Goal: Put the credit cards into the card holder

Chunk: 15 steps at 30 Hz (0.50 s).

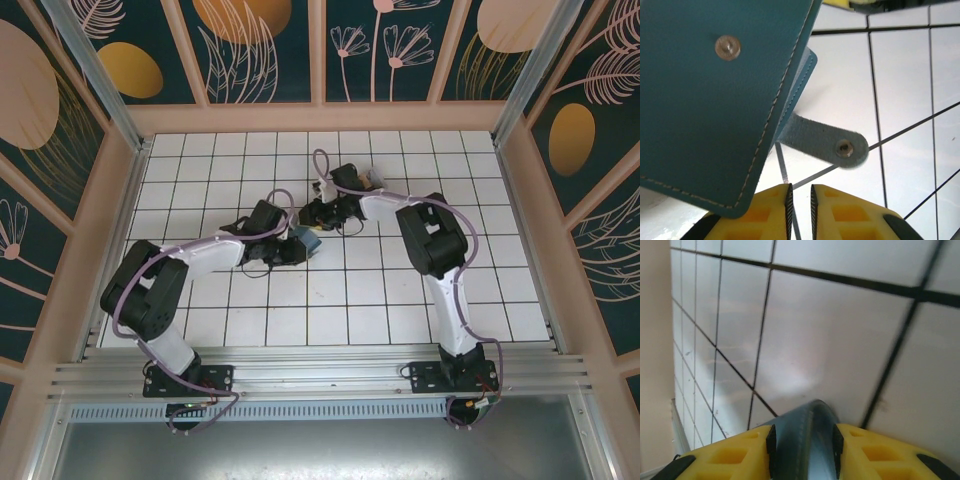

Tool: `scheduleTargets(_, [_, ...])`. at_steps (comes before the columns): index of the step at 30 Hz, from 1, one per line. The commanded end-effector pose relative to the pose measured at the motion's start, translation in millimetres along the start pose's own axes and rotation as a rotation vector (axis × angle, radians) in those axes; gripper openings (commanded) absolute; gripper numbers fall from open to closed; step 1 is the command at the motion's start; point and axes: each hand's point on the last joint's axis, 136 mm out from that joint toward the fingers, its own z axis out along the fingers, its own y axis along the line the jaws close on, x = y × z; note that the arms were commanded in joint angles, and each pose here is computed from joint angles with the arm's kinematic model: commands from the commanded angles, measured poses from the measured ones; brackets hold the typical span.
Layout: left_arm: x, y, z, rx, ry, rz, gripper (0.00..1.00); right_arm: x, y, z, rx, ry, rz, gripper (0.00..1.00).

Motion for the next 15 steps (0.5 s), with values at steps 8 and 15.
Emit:
scheduleTargets(8, [-79.6,5.7,-77.6,-0.129,-0.222,0.007,0.31,-9.9,12.6,-103.5,0.154,-0.169,-0.064,0.39])
scheduleTargets(15, [-82.2,31.2,-41.7,-0.131,-0.124,0.045,0.3,62.6,24.4,-82.1,0.086,-0.06,-0.02,0.4])
